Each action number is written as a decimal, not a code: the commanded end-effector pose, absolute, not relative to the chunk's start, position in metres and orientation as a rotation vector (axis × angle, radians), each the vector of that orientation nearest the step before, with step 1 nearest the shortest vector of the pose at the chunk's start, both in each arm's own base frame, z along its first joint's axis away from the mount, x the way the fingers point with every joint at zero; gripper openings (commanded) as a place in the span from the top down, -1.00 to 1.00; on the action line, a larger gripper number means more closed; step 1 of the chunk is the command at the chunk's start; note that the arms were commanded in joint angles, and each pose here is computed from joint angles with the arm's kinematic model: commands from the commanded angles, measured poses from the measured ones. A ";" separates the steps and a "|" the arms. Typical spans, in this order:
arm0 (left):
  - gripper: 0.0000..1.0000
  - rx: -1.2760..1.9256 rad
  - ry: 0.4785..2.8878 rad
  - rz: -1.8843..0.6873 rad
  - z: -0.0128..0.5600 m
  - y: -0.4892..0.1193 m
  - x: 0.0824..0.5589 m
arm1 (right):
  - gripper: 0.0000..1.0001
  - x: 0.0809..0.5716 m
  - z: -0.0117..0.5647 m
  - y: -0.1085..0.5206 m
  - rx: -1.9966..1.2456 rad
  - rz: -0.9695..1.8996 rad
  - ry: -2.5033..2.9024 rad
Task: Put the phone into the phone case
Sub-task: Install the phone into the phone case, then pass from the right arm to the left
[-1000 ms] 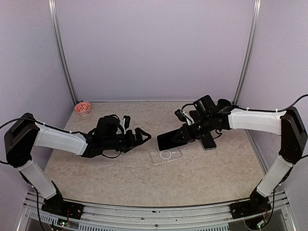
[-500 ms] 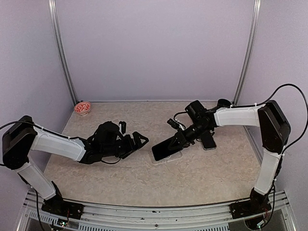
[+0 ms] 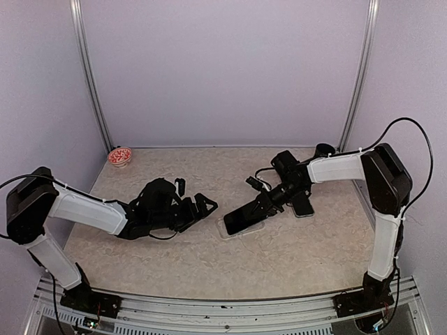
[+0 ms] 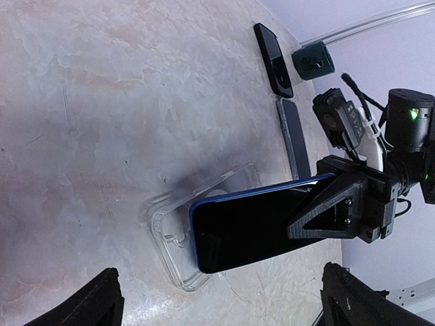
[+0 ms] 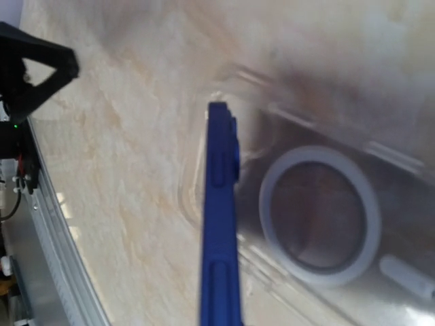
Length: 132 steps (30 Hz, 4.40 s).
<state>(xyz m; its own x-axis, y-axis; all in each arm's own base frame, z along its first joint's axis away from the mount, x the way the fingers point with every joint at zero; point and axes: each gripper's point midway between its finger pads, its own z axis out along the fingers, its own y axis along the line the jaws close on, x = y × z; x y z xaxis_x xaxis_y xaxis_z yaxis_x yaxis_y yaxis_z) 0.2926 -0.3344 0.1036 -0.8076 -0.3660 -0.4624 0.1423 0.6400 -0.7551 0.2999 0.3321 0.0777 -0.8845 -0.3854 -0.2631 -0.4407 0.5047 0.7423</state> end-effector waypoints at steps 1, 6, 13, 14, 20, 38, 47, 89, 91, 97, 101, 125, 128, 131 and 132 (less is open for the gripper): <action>-0.98 -0.174 2.279 -1.097 0.095 -0.337 0.289 | 1.00 0.299 0.071 0.335 -0.738 1.428 2.683; -0.98 -0.164 2.317 -1.073 0.089 -0.344 0.287 | 1.00 0.290 0.054 0.336 -0.675 1.530 2.741; -0.98 -0.140 2.349 -1.066 0.077 -0.364 0.288 | 1.00 0.283 0.030 0.334 -0.609 1.558 2.828; -0.98 -0.142 2.353 -1.065 0.075 -0.366 0.289 | 1.00 0.282 0.026 0.333 -0.598 1.553 2.840; -0.98 -0.141 2.359 -1.064 0.070 -0.375 0.294 | 1.00 0.279 0.004 0.324 -0.485 1.472 2.953; -0.98 -0.157 2.385 -1.026 0.057 -0.403 0.285 | 1.00 0.264 -0.024 0.309 -0.130 1.424 3.033; -0.98 -0.155 2.421 -1.001 0.047 -0.404 0.283 | 1.00 0.265 -0.026 0.312 -0.118 1.440 3.022; -0.98 -0.142 2.370 -1.045 0.086 -0.389 0.281 | 1.00 0.258 0.021 0.338 -0.190 1.821 2.728; -0.98 -0.141 2.393 -1.038 0.079 -0.389 0.279 | 1.00 0.258 0.025 0.339 -0.200 1.838 2.713; -0.98 -0.165 2.446 -1.025 0.057 -0.386 0.274 | 1.00 0.258 0.038 0.342 -0.225 1.893 2.666; -0.98 -0.180 2.446 -1.002 0.053 -0.381 0.275 | 1.00 0.259 0.047 0.344 -0.244 1.925 2.630; -0.98 -0.176 2.420 -1.193 0.050 -0.389 0.268 | 1.00 0.260 0.092 0.349 -0.349 2.025 2.465; -0.98 -0.172 2.385 -1.262 0.057 -0.392 0.268 | 1.00 0.259 0.095 0.349 -0.359 2.034 2.452; -0.98 -0.161 2.357 -1.326 0.064 -0.397 0.267 | 1.00 0.257 0.098 0.348 -0.362 2.042 2.438; -0.97 -0.160 2.348 -1.346 0.065 -0.398 0.266 | 1.00 0.256 0.099 0.349 -0.366 2.046 2.435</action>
